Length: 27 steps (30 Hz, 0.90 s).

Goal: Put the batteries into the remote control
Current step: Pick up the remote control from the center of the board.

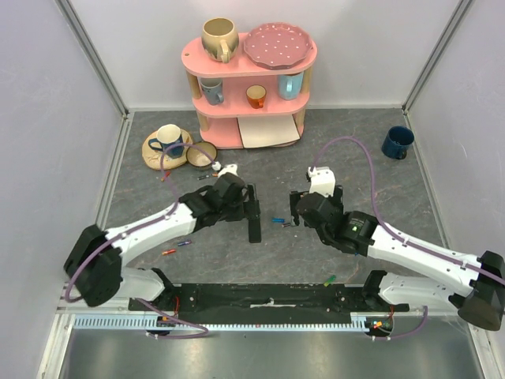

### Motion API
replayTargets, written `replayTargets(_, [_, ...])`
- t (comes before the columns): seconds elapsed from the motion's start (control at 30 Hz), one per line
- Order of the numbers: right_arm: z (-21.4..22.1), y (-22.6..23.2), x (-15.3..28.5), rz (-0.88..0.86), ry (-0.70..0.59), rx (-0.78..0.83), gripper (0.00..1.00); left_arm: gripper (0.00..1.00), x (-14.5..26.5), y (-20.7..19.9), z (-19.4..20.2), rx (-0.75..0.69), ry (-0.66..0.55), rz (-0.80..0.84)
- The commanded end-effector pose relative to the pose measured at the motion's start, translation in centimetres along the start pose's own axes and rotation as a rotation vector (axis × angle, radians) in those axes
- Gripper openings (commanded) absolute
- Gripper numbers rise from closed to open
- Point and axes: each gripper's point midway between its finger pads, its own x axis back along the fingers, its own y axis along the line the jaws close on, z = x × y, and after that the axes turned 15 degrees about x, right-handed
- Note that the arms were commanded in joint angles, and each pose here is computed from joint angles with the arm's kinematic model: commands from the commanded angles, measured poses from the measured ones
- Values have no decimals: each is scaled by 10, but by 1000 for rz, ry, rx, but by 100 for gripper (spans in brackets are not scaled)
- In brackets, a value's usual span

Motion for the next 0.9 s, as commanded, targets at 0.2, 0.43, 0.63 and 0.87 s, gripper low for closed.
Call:
replayTargets(0.2, [-4, -15, 5, 14, -79, -45, 97, 99, -50, -18, 7, -82, 30, -83])
replayTargets(0.43, [5, -16, 3, 17, -62, -56, 97, 89, -69, -8, 13, -85, 33, -165])
replayTargets(0.63, [8, -16, 1, 22, -53, -61, 97, 80, -78, -8, 14, -103, 32, -203])
replayTargets(0.87, [11, -16, 1, 20, -50, -65, 97, 73, -87, 4, 15, -116, 19, -285])
